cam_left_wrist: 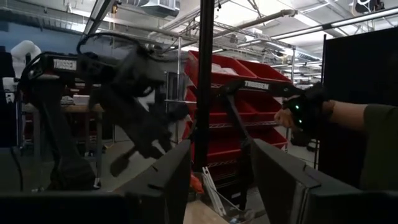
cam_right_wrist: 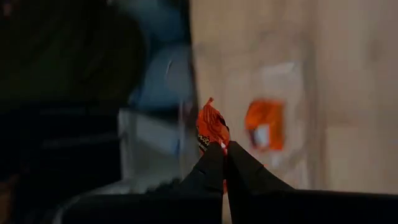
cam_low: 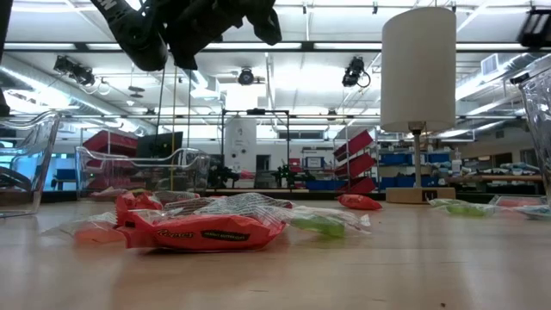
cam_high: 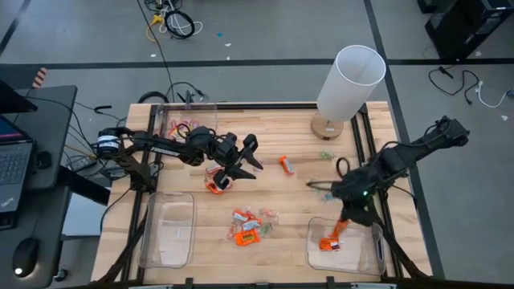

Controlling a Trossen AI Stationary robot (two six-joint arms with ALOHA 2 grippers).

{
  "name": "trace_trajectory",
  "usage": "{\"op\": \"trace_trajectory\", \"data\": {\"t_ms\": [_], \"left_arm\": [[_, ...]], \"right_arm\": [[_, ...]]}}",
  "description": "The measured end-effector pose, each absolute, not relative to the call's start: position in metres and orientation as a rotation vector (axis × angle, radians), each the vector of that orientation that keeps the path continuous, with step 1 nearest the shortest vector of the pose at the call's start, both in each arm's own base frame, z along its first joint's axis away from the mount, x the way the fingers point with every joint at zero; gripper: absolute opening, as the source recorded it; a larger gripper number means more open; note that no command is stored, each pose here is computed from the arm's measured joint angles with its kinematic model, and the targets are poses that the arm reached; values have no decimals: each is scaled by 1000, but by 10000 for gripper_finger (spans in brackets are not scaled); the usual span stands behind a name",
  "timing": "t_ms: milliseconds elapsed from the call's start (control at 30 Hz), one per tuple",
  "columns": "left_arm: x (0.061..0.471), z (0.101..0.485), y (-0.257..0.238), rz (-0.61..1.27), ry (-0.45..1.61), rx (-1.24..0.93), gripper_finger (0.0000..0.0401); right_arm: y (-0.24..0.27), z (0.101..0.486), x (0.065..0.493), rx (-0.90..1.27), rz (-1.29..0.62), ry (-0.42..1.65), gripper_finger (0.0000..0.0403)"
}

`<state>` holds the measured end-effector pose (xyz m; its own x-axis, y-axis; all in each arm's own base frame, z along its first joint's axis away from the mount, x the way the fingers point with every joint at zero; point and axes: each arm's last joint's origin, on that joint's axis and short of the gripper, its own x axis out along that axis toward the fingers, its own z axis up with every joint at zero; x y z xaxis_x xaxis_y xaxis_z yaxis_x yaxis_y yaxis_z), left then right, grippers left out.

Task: Sort candy
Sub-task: Put the chocolate into the bottom right transparent bin

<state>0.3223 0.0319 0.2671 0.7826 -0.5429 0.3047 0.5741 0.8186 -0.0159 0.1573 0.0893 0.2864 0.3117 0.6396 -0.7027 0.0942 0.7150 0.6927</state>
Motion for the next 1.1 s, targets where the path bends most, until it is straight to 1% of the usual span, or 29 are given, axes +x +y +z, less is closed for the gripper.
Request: {"op": "trace_trajectory", "data": {"t_ms": [300, 500, 767, 933, 1100], "left_arm": [[322, 267, 32, -604, -294, -110, 170], [322, 267, 32, -604, -295, -108, 170], [322, 267, 32, -604, -294, -109, 170], [323, 267, 32, -604, -293, -110, 170], [323, 267, 32, -604, -293, -110, 170]], "right_arm": [[122, 251, 172, 641, 464, 1512, 0], [137, 232, 177, 596, 434, 1623, 0], [143, 218, 182, 577, 394, 1681, 13], [141, 218, 183, 533, 335, 1637, 21], [141, 217, 183, 504, 360, 1631, 28]]}}
